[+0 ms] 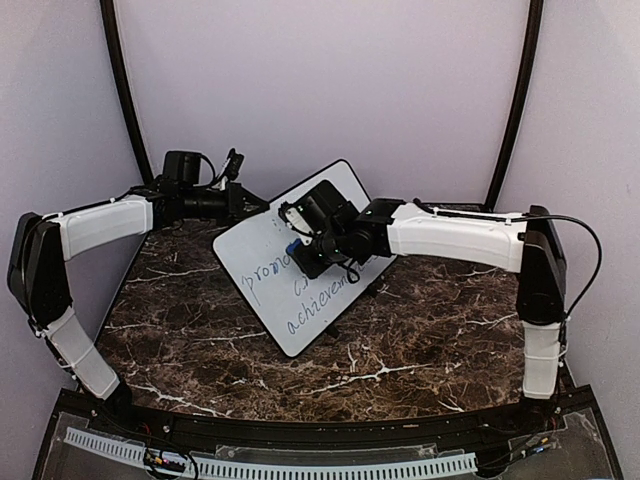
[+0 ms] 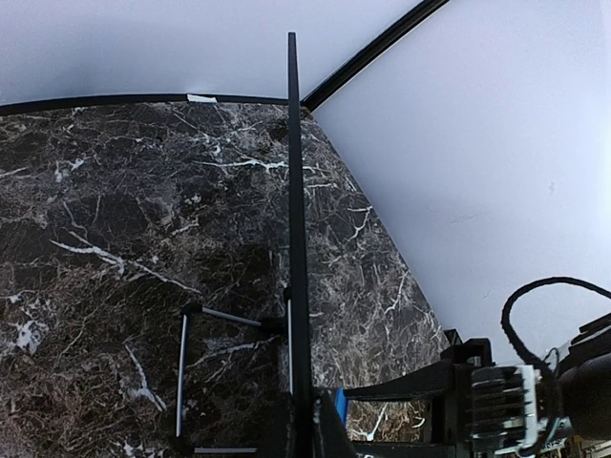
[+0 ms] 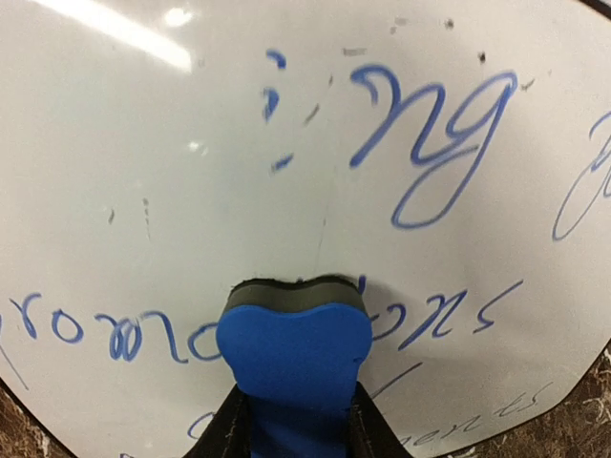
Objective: Erase the whiteboard
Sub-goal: Erase the whiteboard at the center of the board.
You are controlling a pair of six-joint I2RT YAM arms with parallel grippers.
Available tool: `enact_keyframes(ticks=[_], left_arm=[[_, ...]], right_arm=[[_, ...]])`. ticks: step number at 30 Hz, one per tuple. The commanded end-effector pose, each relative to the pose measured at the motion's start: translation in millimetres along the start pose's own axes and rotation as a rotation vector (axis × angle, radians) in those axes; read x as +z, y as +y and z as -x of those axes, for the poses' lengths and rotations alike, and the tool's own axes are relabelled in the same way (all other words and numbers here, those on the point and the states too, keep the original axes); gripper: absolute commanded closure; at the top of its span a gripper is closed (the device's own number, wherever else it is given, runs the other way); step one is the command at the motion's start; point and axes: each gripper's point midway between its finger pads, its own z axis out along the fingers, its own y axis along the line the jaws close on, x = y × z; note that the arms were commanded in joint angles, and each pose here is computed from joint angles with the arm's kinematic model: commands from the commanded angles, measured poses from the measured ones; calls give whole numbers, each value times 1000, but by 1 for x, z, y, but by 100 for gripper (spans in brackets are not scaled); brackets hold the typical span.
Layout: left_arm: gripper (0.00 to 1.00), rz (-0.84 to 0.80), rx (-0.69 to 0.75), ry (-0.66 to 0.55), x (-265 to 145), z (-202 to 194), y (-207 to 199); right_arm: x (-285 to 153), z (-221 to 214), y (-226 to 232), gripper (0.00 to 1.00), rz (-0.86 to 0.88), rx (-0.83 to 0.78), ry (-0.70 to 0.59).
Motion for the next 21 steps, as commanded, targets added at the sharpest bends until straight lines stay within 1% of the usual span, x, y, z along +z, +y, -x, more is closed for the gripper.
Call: enact_keyframes(ticks=[1, 5, 7, 8, 9, 12, 15, 18, 21], left_arm=[[100, -107, 98, -66, -14, 20, -38], [100, -108, 111, -73, -17, 21, -40], [100, -116, 108, -69, -16, 20, -40], [100, -122, 106, -66, -16, 19, -41], [100, -125, 107, -67, -15, 19, -41], [100, -139, 113, -65, -16, 18, -44], [100, -156, 120, -66, -16, 18, -46], [100, -161, 121, -65, -16, 17, -47], [100, -164, 123, -64, -16, 17, -47]], right_arm=[[-14, -3, 0, 71, 3, 34, -18], [-14, 14, 2, 71, 4, 27, -52], [-16, 35, 2, 71, 0, 23, -93], [-12, 37, 2, 71, -4, 18, -90], [-14, 50, 2, 71, -8, 16, -114], [-7, 69, -1, 71, -12, 2, -139], [3, 81, -3, 71, 1, 6, -150], [8, 80, -3, 71, 9, 3, -143], [13, 60, 0, 71, 24, -5, -98]])
